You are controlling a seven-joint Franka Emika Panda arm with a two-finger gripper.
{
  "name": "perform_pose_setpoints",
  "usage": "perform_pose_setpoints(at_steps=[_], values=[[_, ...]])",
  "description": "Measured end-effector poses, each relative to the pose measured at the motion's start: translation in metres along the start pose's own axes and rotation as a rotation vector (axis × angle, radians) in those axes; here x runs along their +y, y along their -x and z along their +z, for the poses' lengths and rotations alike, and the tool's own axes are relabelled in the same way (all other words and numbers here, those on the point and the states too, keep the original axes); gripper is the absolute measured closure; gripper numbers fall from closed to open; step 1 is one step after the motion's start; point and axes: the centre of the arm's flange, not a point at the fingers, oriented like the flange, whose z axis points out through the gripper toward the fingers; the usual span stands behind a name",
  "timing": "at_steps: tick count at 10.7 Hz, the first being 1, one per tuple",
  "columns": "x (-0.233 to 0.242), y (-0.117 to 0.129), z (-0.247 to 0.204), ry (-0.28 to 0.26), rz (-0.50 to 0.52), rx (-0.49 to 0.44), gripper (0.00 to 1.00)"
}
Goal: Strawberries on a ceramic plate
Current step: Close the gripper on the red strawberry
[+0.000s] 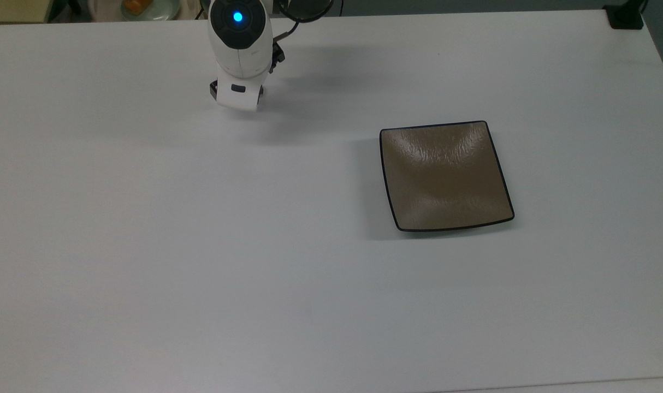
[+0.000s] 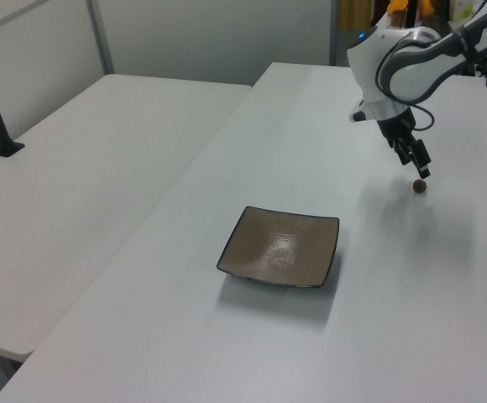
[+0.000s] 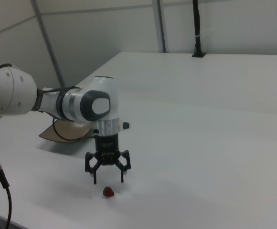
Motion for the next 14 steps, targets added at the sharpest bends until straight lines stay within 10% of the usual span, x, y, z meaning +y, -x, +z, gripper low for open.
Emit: perform_pose_setpoints(at_steps=[3, 8, 14], values=[[-0.002, -0.002, 0.016, 0.004, -0.005, 0.008, 0.15], [-0.005, 0.000, 0.018, 0.000, -0.008, 0.004, 0.72], [-0.005, 0.001, 0.018, 0.000, -0.007, 0.005, 0.72]])
